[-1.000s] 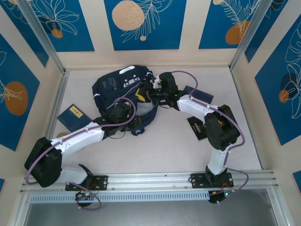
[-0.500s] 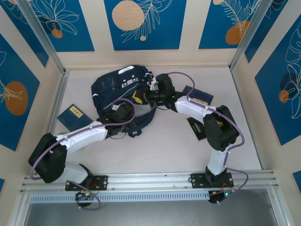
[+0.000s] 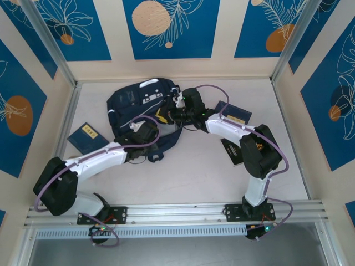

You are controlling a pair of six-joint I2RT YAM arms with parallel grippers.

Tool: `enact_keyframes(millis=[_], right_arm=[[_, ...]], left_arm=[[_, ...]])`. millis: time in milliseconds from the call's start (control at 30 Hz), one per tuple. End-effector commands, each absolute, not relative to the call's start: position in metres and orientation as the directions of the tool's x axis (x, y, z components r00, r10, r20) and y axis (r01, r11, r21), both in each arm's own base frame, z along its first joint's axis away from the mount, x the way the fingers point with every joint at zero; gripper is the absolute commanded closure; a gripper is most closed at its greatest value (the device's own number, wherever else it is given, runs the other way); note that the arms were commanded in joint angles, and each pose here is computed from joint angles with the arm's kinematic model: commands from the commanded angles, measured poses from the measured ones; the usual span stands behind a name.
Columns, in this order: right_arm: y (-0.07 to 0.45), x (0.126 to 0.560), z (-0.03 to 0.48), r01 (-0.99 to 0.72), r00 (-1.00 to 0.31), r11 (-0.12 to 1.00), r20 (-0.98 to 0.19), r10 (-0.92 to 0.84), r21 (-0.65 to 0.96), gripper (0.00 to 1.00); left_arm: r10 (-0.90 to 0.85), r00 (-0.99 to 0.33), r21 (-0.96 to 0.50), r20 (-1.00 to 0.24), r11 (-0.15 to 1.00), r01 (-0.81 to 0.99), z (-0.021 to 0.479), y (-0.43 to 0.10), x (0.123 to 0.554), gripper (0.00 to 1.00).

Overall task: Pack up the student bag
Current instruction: Unzip the student bag at the top-center of the table.

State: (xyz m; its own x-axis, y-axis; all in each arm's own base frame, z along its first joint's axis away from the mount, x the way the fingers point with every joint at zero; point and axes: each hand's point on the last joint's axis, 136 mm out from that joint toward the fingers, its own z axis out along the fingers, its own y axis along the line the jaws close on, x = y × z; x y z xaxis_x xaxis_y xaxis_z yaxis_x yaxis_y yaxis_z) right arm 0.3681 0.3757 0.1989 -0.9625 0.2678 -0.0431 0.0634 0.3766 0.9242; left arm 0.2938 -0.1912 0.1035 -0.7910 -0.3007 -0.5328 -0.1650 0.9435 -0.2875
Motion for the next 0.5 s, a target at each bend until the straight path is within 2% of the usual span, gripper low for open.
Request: enact_keyframes(millis=[0,167,467], right_arm=[[0.376,0.361,0.242,-0.067,-0.956,0.353,-0.161,0.246,0.933,0.94],[0.370,0.365,0.225,-0.052,-0.945,0.435,-0.185,0.269,0.899,0.94],[0.349,0.368,0.177,-0.022,-0.924,0.628,-0.255,0.284,0.778,0.94]], left_arm=[[-0.280,-0.758,-0.238,-0.590,0.957,-0.168,0.124,-0.177,0.295,1.00],[-0.231,-0.778,-0.212,-0.584,0.969,-0.129,0.135,-0.174,0.288,1.00],[-0.048,-0.869,-0.094,-0.492,0.996,-0.002,0.135,-0.176,0.278,1.00]])
